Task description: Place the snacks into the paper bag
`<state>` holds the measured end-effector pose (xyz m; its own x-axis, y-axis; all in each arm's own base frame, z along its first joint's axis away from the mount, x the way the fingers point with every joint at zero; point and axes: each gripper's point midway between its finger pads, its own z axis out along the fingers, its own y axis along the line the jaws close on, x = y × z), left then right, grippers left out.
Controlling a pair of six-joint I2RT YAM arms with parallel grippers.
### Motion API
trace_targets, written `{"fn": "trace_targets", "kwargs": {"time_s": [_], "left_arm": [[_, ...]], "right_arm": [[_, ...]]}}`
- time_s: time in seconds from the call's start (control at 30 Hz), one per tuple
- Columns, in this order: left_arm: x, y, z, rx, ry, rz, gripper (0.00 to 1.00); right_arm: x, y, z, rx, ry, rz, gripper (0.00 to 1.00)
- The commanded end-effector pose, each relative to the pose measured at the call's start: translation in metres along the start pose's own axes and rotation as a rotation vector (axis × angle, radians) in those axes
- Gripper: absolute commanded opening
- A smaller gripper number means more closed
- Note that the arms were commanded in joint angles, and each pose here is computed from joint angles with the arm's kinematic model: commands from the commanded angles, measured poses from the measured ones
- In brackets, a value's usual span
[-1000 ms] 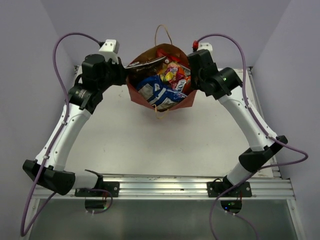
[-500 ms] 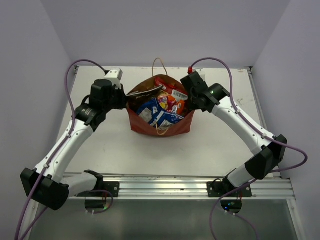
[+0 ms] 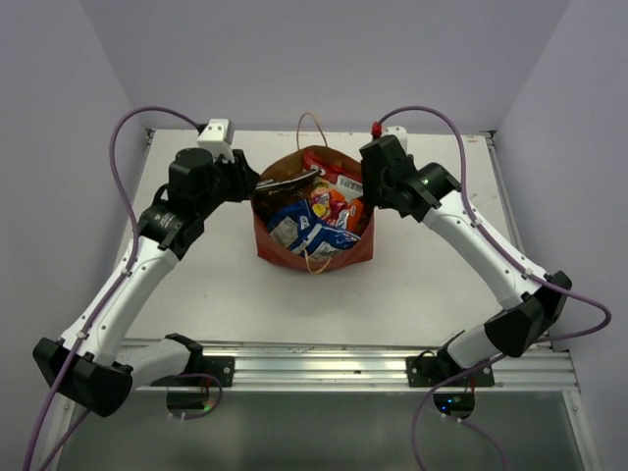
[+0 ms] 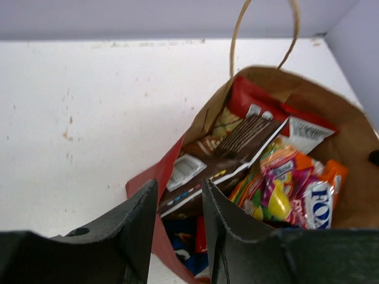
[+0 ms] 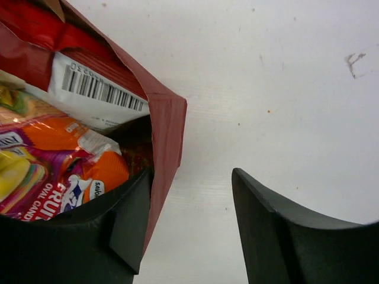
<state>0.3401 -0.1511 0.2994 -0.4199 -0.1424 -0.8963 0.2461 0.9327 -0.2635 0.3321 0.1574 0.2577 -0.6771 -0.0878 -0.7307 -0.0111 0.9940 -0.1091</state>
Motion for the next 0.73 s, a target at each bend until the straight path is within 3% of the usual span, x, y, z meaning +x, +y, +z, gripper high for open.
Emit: {"fn": "trace_targets", "kwargs": {"time_s": [0.0,0.17,0.23,0.37,0.47,0.57,0.63,0.7], "left_arm": [[-0.089,-0.024,-0.032,0.053,-0.274,0.027,0.41],[-0.159,-0.009,-0.072,-0.082,-0.473,0.065,0.46],[-0.173,0.008,-0.082,-0.187,-0.516,0.063,0.56],[-0.166,0.025,-0.06,-0.195,-0.448,0.084,0.6],[-0.156,0.062,-0.044,-0.216,-0.395,0.037,0.6],[-0.149,0.079,-0.04,-0.239,-0.378,0.027,0.61],[-0.146,0.085,-0.039,-0.25,-0.371,0.024,0.61],[-0.144,0.088,-0.037,-0.255,-0.366,0.023,0.61]], "right_arm": [[-0.061,-0.011,-0.042,-0.042,-0.227,0.078,0.6],[-0.103,-0.047,-0.079,0.066,-0.381,0.123,0.69],[-0.108,-0.075,-0.088,0.203,-0.414,0.147,0.75],[-0.107,-0.102,-0.102,0.317,-0.469,0.159,0.86],[-0.102,-0.129,-0.118,0.418,-0.513,0.199,0.8],[-0.094,-0.147,-0.127,0.504,-0.516,0.162,0.89],[-0.091,-0.151,-0.131,0.506,-0.517,0.155,0.79],[-0.088,-0.151,-0.134,0.477,-0.521,0.164,0.87]]}}
